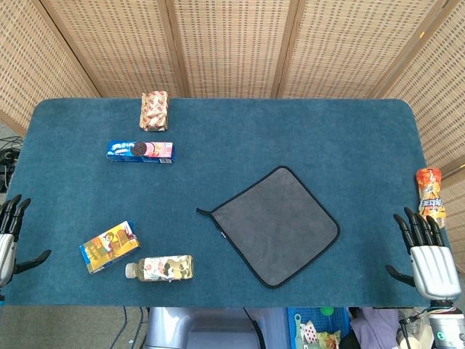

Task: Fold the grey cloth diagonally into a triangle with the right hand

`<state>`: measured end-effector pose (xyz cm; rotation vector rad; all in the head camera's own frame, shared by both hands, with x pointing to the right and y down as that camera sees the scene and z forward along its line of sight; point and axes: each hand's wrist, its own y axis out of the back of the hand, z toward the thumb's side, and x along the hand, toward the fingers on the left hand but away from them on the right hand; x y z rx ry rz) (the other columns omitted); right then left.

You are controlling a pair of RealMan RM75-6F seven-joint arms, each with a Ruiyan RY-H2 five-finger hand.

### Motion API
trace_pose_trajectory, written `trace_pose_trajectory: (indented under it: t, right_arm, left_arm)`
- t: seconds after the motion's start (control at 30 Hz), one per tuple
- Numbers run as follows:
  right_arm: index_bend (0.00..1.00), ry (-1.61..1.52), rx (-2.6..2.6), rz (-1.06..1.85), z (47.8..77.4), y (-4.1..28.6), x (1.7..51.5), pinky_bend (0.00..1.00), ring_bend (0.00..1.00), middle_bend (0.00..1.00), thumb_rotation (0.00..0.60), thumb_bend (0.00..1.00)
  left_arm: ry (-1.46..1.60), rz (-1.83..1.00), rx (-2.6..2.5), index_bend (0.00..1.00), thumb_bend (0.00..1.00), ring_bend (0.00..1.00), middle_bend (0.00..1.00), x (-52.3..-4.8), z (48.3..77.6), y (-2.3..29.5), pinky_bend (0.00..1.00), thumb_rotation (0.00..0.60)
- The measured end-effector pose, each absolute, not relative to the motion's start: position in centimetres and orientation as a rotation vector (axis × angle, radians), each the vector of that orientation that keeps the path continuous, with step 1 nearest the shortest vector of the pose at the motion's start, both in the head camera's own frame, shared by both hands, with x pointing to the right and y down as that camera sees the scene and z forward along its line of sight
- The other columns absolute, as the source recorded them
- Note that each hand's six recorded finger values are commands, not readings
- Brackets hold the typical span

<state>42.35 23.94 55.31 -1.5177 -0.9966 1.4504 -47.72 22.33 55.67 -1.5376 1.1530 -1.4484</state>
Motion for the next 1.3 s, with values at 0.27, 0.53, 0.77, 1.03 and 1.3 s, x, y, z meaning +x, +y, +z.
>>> trace_pose_trajectory:
  t: [0.27, 0.53, 0.77, 1.03, 1.3]
  right_arm:
    - [0.00, -0.998, -1.521, 1.450, 55.28, 24.00, 42.35, 0.00, 0.00, 0.00, 0.600, 0.09]
    - [0.00, -1.006, -1.518, 1.434, 54.90, 23.94, 42.14, 0.00, 0.00, 0.00, 0.600, 0.09]
    - [0.00, -0.998, -1.522, 1.440, 55.04, 24.02, 42.10, 0.00, 0.00, 0.00, 0.600, 0.09]
    - [0.00, -0.990, -1.528, 1.440, 55.11, 24.16, 41.99, 0.00, 0.00, 0.00, 0.600, 0.09]
    - [0.00, -0.983, -1.532, 1.432, 55.08, 24.27, 41.66, 0.00, 0.00, 0.00, 0.600, 0.09]
  left_arm:
    - [1.153, -1.444, -1.538, 0.00, 0.15, 0.00, 0.00, -47.66, 55.55, 22.39, 0.00, 0.600]
    - [1.157, -1.434, -1.540, 0.00, 0.15, 0.00, 0.00, -47.56, 55.42, 22.31, 0.00, 0.600]
    - [1.146, -1.442, -1.545, 0.00, 0.15, 0.00, 0.00, -47.50, 55.74, 22.31, 0.00, 0.600]
    - [1.152, -1.438, -1.540, 0.00, 0.15, 0.00, 0.00, -47.49, 55.54, 22.33, 0.00, 0.600]
    - [1.156, -1.439, -1.543, 0.00, 0.15, 0.00, 0.00, -47.56, 55.55, 22.30, 0.00, 0.600]
